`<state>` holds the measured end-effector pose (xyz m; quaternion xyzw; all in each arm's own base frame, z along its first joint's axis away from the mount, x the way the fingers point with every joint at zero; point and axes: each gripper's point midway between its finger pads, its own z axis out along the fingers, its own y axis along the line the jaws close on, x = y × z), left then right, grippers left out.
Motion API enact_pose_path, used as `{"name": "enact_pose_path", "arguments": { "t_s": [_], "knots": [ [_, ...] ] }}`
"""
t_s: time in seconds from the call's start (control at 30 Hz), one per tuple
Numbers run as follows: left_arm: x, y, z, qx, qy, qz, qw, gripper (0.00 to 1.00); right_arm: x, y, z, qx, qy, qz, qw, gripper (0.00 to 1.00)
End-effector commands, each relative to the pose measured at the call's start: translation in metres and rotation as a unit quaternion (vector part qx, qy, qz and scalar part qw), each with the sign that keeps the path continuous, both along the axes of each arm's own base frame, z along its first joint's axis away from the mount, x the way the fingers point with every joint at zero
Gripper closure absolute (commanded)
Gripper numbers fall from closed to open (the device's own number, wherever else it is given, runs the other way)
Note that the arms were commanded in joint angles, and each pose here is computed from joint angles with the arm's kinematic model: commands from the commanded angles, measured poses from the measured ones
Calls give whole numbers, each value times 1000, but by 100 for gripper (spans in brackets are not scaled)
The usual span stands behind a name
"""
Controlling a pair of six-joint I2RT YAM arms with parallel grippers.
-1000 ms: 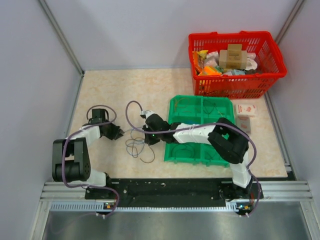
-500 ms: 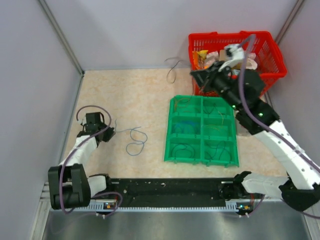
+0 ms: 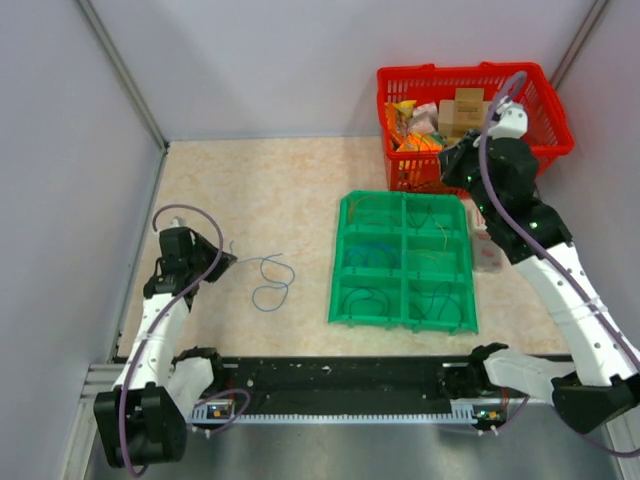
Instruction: Untangle the cables
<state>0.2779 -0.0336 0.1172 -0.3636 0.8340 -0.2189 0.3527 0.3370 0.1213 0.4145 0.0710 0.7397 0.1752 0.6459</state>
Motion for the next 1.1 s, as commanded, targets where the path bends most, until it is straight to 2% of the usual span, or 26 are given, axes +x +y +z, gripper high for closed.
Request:
{"name": "enact_pose_path", "arguments": {
  "t_s": [0.0, 0.13, 0.23, 0.27, 0.37, 0.43, 0.47, 0.67, 0.77, 0.93, 1.0, 1.03, 1.07],
  "knots": [
    [5, -33, 52, -23, -102, -116, 988, 100, 9, -16, -79, 12, 108, -41, 993, 100],
    [3, -47, 73, -39, -143, -160, 976, 100, 28, -45, -128, 9, 164, -101, 981, 100],
    [2, -45, 72, -39, -124, -154, 979, 100, 36, -55, -149, 18, 189, -135, 973, 100],
    [2, -44, 70, -37, -115, -152, 981, 96, 39, -54, -156, 21, 198, -140, 970, 100],
    [1, -41, 58, -15, -86, -159, 983, 64, 49, -53, -173, 35, 225, -163, 960, 100],
    [-3, -39, 44, 10, -42, -161, 986, 51, 52, -55, -186, 42, 247, -181, 951, 100],
    [-4, -41, 39, 26, -30, -167, 985, 48, 53, -55, -194, 43, 257, -190, 947, 100],
    [-18, -64, 18, 97, 11, -186, 978, 48, 44, -59, -224, 108, 286, -252, 918, 100],
    [-24, -70, 6, 111, 41, -194, 974, 47, 48, -67, -236, 121, 297, -298, 899, 100],
    [-29, -74, -2, 164, 70, -202, 963, 42, 58, -75, -262, 144, 337, -352, 861, 100],
    [-32, -79, -5, 176, 75, -214, 958, 41, 61, -81, -269, 143, 333, -372, 855, 100],
    [-32, -82, -6, 179, 75, -220, 956, 36, 62, -83, -271, 139, 330, -380, 853, 100],
    [-34, -84, -8, 183, 76, -226, 954, 34, 63, -86, -274, 129, 326, -386, 853, 100]
  ]
}}
